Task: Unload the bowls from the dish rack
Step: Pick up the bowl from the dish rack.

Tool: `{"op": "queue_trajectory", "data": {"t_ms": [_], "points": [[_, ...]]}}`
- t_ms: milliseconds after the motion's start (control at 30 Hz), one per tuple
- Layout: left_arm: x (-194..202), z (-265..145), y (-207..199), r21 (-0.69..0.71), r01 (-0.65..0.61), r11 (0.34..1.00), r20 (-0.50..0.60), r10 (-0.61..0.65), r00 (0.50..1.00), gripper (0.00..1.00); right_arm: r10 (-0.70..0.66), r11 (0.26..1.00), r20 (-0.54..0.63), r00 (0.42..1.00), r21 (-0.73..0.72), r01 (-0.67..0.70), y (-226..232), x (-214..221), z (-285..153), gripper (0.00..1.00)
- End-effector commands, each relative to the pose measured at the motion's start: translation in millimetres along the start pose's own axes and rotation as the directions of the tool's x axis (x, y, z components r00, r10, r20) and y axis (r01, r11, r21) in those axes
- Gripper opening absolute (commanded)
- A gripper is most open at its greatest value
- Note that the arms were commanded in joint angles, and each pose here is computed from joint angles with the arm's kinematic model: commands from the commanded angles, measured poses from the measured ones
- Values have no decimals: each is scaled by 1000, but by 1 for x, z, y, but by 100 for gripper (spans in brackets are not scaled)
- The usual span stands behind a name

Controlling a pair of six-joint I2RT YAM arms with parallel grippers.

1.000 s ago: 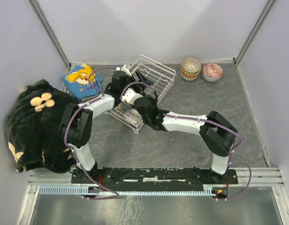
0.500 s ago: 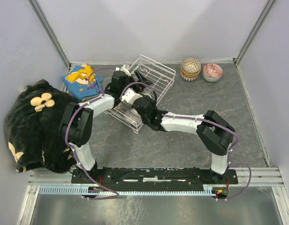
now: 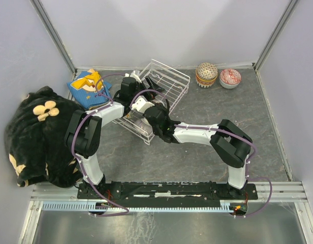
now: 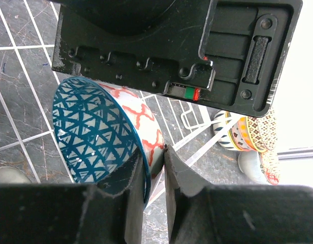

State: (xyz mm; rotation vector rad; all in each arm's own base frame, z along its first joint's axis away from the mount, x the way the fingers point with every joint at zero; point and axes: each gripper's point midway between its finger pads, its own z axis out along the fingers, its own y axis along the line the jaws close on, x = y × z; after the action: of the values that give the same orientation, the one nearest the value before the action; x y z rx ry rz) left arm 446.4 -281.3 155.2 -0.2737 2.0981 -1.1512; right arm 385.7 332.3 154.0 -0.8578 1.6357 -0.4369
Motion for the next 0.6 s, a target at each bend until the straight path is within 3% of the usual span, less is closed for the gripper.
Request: {"op": "queue_trajectory", "data": {"t_ms": [0, 133, 567], "points": [[24, -1, -29, 68, 40, 997, -89, -34, 995, 99, -62, 997, 5, 998, -43, 62, 21, 4, 0, 7], [24, -1, -29, 68, 39, 997, -89, -33, 995, 99, -64, 997, 3, 998, -38, 64, 20, 5, 0, 1], [19, -3, -29, 66, 39, 997, -72, -34, 997, 99, -77, 997, 15, 997, -23, 77, 20, 3, -2, 1]]}}
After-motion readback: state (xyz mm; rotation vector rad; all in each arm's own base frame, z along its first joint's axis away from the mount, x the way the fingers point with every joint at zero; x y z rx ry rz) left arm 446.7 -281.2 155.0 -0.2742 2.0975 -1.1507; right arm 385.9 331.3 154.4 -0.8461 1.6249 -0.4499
